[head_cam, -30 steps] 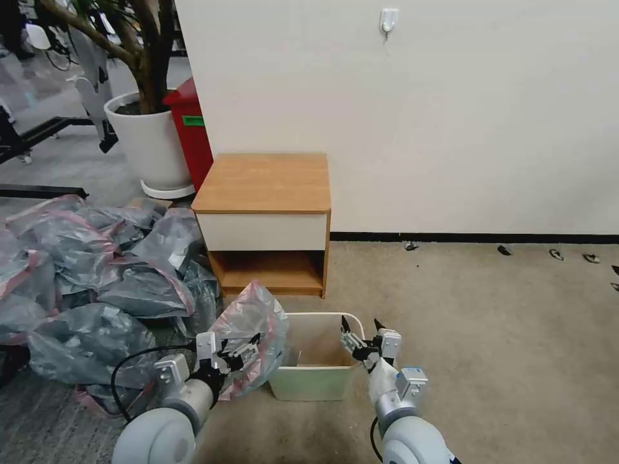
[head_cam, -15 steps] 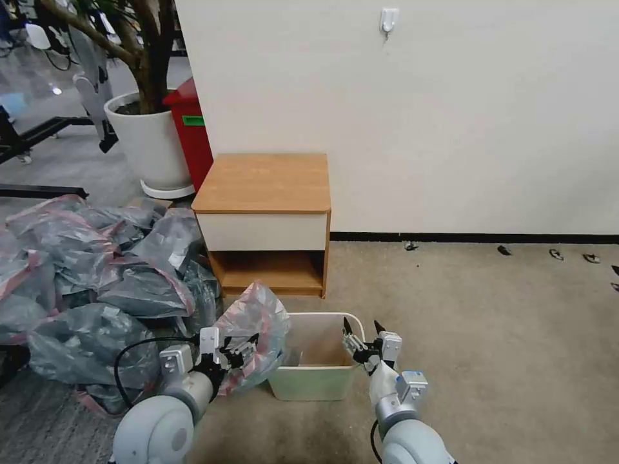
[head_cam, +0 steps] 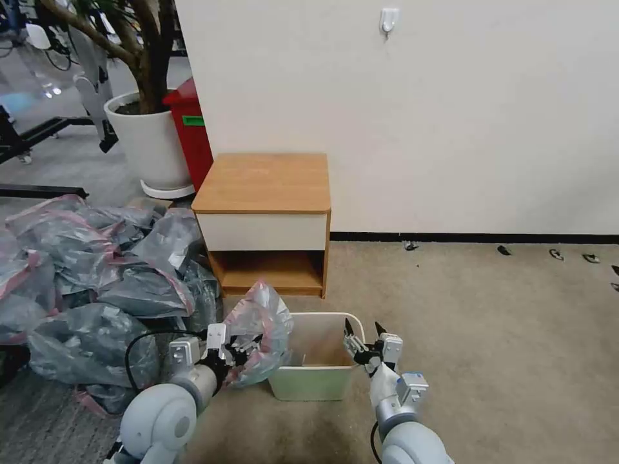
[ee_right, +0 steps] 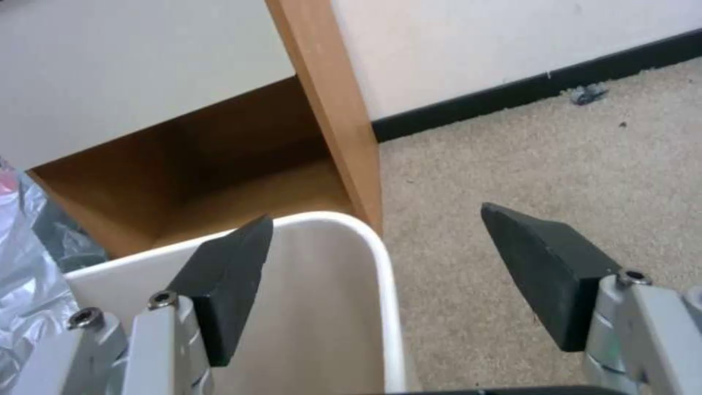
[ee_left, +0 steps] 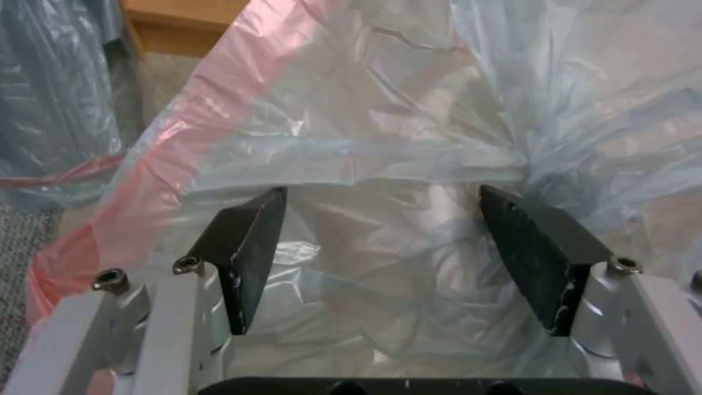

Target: Pick up the garbage bag from the table and place it over the trash can.

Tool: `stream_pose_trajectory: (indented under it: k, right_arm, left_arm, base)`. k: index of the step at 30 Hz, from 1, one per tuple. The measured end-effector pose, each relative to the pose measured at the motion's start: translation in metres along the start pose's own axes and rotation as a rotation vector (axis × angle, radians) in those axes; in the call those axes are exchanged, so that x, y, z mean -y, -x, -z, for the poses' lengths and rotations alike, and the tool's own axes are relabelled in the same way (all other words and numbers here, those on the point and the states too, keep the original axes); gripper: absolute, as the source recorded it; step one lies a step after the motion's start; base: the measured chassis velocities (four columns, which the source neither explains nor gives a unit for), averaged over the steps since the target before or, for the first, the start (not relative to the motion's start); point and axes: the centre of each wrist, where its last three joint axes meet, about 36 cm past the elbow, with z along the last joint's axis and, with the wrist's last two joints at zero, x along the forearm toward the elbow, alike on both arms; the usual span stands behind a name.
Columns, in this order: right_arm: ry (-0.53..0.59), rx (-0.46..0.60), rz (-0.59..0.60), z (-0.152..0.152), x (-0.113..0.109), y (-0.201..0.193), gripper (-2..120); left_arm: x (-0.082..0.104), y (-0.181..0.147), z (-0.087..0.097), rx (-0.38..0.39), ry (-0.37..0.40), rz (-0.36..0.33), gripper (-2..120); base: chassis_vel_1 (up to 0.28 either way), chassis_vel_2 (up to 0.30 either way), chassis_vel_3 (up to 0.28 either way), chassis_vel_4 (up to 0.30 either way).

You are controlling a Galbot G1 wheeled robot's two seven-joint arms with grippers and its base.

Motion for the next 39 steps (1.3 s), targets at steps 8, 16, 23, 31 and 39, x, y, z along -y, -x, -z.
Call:
stream_pose_trajectory:
  k: [8, 16, 23, 31, 39]
  right_arm:
    - [0.001, 0.001, -0.007, -0.002, 0.002, 0.000, 76]
    - [0.001, 0.005, -0.012, -0.002, 0.003, 0.001, 76]
    - [0.002, 0.005, -0.017, -0.005, 0.003, 0.002, 75]
    - [-0.002, 0.009, -0.026, -0.007, 0.006, 0.002, 75]
    - [-0.007, 0.010, -0.028, -0.009, 0.006, 0.004, 73]
  left_arm:
    - [0.000, 0.009, 0.010, -0.044, 0.012, -0.015, 70]
    - [0.001, 0.016, 0.017, -0.065, 0.005, -0.031, 70]
    - [0.002, 0.025, 0.021, -0.082, -0.005, -0.043, 69]
    - [0.000, 0.033, 0.020, -0.109, 0.004, -0.044, 62]
    - [0.000, 0.040, 0.016, -0.146, 0.035, -0.044, 47]
  base:
    - [0.000, 0.000, 0.000, 0.000]
    - [0.000, 0.000, 0.000, 0.000]
    - [0.000, 0.000, 0.000, 0.000]
    - [0.000, 0.000, 0.000, 0.000]
    - [0.000, 0.000, 0.000, 0.000]
